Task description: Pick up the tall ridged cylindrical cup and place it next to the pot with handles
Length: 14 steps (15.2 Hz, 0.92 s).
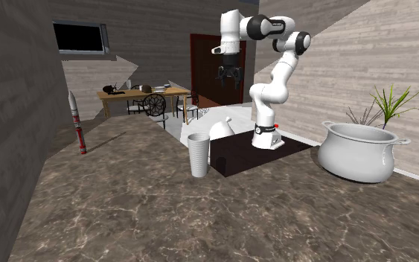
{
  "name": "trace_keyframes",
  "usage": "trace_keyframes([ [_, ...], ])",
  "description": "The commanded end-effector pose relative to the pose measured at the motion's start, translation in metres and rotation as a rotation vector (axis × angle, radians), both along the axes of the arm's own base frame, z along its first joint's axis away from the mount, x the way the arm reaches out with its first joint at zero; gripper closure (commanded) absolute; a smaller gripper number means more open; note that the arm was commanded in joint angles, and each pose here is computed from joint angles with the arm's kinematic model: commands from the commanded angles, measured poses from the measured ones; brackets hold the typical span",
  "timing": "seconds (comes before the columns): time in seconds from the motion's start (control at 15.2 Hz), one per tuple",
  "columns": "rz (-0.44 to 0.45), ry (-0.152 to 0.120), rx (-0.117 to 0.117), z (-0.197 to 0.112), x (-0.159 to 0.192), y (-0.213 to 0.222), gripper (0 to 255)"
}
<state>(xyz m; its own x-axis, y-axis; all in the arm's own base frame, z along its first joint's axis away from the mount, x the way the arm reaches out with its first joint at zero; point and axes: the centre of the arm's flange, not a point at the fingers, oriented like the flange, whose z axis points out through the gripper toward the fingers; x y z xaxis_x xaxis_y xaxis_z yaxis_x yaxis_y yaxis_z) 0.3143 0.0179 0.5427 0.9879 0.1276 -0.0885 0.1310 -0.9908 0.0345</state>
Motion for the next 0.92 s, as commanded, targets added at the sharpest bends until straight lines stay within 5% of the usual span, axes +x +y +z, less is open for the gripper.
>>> trace_keyframes([
  [0.0, 0.000, 0.000, 0.000, 0.000, 0.000, 0.000, 0],
  [0.86, -0.013, -0.031, 0.062, -0.064, 0.136, 0.064, 0],
])
